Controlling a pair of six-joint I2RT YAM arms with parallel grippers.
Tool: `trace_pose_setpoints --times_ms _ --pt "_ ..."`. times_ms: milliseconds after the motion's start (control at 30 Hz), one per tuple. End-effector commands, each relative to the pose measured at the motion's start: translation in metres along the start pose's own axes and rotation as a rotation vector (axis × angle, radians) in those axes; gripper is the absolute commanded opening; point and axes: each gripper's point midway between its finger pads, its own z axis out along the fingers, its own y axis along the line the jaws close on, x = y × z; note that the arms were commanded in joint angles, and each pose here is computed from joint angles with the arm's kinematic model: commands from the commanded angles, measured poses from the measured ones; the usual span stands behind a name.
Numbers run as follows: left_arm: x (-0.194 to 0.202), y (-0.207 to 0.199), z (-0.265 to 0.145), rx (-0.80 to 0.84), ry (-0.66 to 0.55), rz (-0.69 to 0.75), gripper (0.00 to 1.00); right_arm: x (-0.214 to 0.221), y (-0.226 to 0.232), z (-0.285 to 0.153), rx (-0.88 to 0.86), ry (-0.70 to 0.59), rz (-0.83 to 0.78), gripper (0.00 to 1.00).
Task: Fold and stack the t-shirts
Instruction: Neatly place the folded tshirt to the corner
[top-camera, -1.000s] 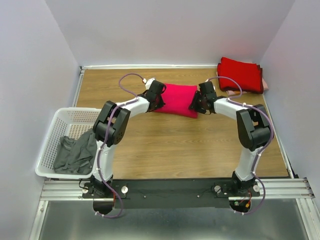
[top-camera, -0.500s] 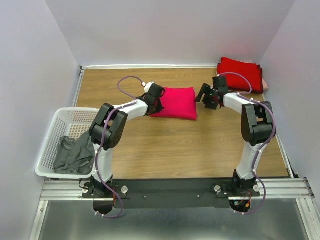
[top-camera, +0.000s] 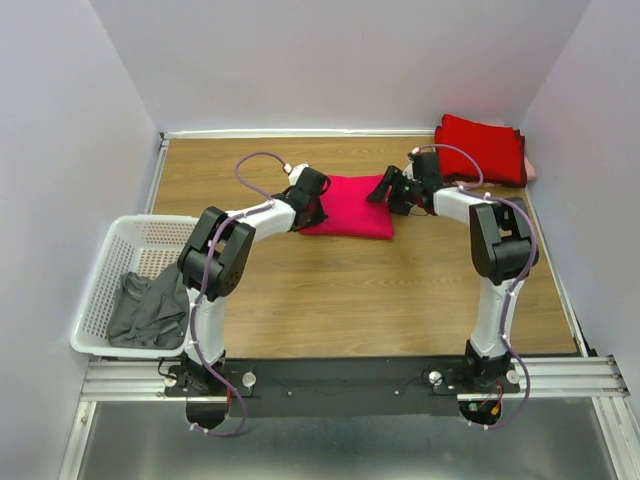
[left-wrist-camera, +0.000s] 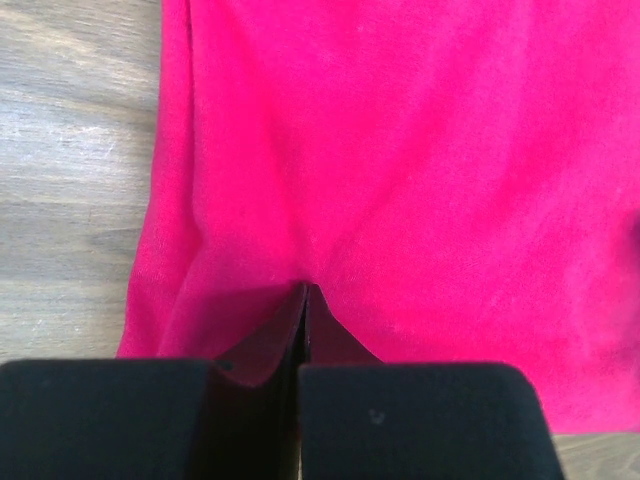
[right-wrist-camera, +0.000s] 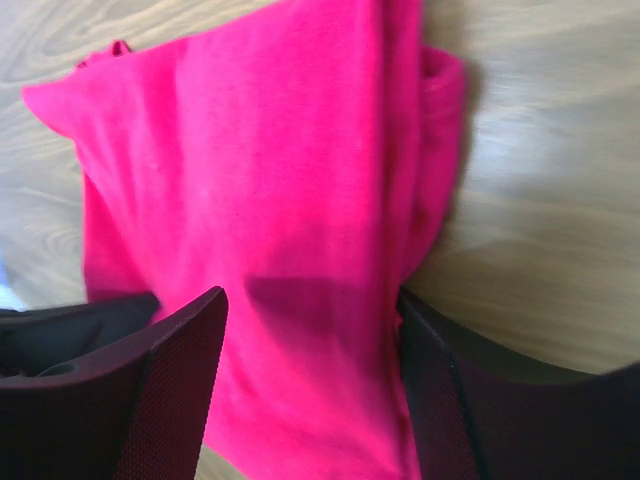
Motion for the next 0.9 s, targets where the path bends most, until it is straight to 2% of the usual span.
trace_pose_setpoints --times_ms 0,33,67,133,167,200,233,267,300,333,367,433,567,800,867 --pt "0.013 0.015 -0.008 -0.037 0.044 0.032 0.06 0.059 -0.018 0.027 0.069 0.164 0.069 0.72" --pt "0.013 0.015 -0.009 -0.032 0.044 0.031 0.06 0.060 -0.020 0.029 0.073 0.164 0.076 0.70" --pt "0.014 0.014 -0.009 -0.024 0.049 0.032 0.06 0.057 -0.019 0.029 0.080 0.155 0.083 0.61" --pt "0.015 0.011 -0.010 -0.010 0.053 0.030 0.06 0.052 -0.021 0.029 0.096 0.134 0.079 0.50" --pt "0.014 0.007 -0.012 0.007 0.052 0.029 0.06 0.043 -0.018 0.026 0.101 0.107 0.058 0.37" --pt "0.011 0.005 -0.014 0.018 0.047 0.030 0.06 0.036 -0.015 0.024 0.103 0.088 0.041 0.31" --pt "0.008 0.002 -0.016 0.028 0.040 0.031 0.10 0.030 -0.013 0.022 0.109 0.072 0.024 0.24" --pt "-0.003 -0.006 -0.026 0.052 0.013 0.031 0.12 0.014 -0.010 0.016 0.131 0.036 -0.019 0.12" --pt "-0.005 -0.006 -0.025 0.056 0.006 0.034 0.18 0.014 -0.016 0.014 0.160 0.035 -0.040 0.04" --pt "-0.023 -0.019 -0.039 0.100 -0.043 0.040 0.23 -0.001 -0.010 0.011 0.171 0.006 -0.072 0.01" --pt "-0.033 -0.024 -0.047 0.118 -0.068 0.039 0.34 -0.008 -0.015 0.007 0.214 -0.004 -0.129 0.01" --pt "-0.065 -0.038 -0.071 0.167 -0.139 0.034 0.40 -0.032 -0.012 -0.001 0.256 -0.058 -0.217 0.01" --pt "-0.103 -0.044 -0.105 0.205 -0.189 0.025 0.40 -0.073 -0.013 -0.013 0.364 -0.137 -0.344 0.01" --pt "-0.101 -0.036 -0.143 0.236 -0.190 0.043 0.39 -0.147 -0.011 -0.038 0.565 -0.244 -0.564 0.01" --pt "-0.092 -0.026 -0.143 0.211 -0.172 0.056 0.39 -0.161 -0.012 -0.044 0.619 -0.263 -0.615 0.01"
